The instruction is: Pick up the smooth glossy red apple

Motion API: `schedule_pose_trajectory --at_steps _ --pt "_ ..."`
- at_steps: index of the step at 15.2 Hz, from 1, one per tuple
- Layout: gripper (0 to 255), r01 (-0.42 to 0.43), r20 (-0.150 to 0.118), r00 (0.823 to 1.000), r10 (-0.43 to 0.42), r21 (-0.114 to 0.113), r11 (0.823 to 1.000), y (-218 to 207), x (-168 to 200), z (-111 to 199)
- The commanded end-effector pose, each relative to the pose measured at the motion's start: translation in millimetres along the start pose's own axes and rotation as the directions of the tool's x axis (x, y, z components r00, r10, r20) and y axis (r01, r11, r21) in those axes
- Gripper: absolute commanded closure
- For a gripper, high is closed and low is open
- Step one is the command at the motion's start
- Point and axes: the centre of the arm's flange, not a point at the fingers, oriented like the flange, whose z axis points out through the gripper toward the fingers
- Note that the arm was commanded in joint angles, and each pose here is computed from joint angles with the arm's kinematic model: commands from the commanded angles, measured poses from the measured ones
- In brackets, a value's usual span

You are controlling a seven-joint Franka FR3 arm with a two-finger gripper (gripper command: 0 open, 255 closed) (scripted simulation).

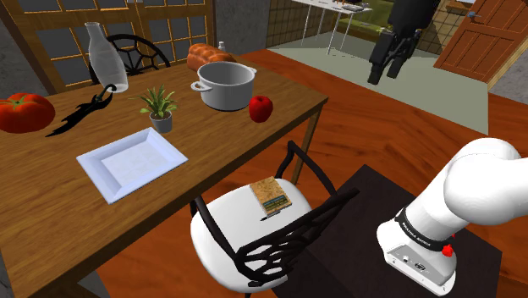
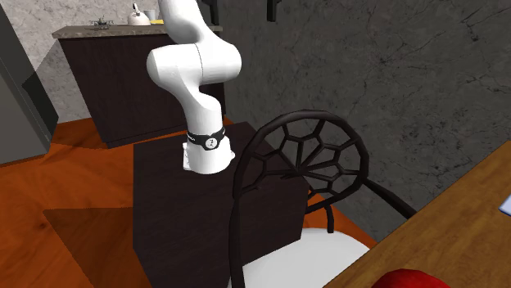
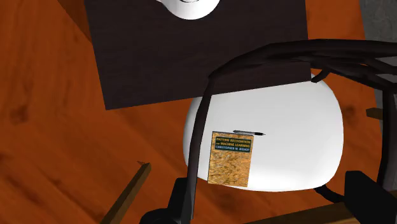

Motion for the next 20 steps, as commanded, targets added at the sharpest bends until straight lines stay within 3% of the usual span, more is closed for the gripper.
schedule_pose_trajectory --at_steps 1,10,20 --pt "0 0.0 0.0 1.0 0.0 0.0 1.0 0.0 0.0 0.0" --pt "0 0.098 -0.072 0.993 -0.098 -0.005 0.995 -3.3 96.1 51.1" --pt "0 0.204 -0.151 0.967 -0.205 -0.018 0.979 -18.1 206.0 99.5"
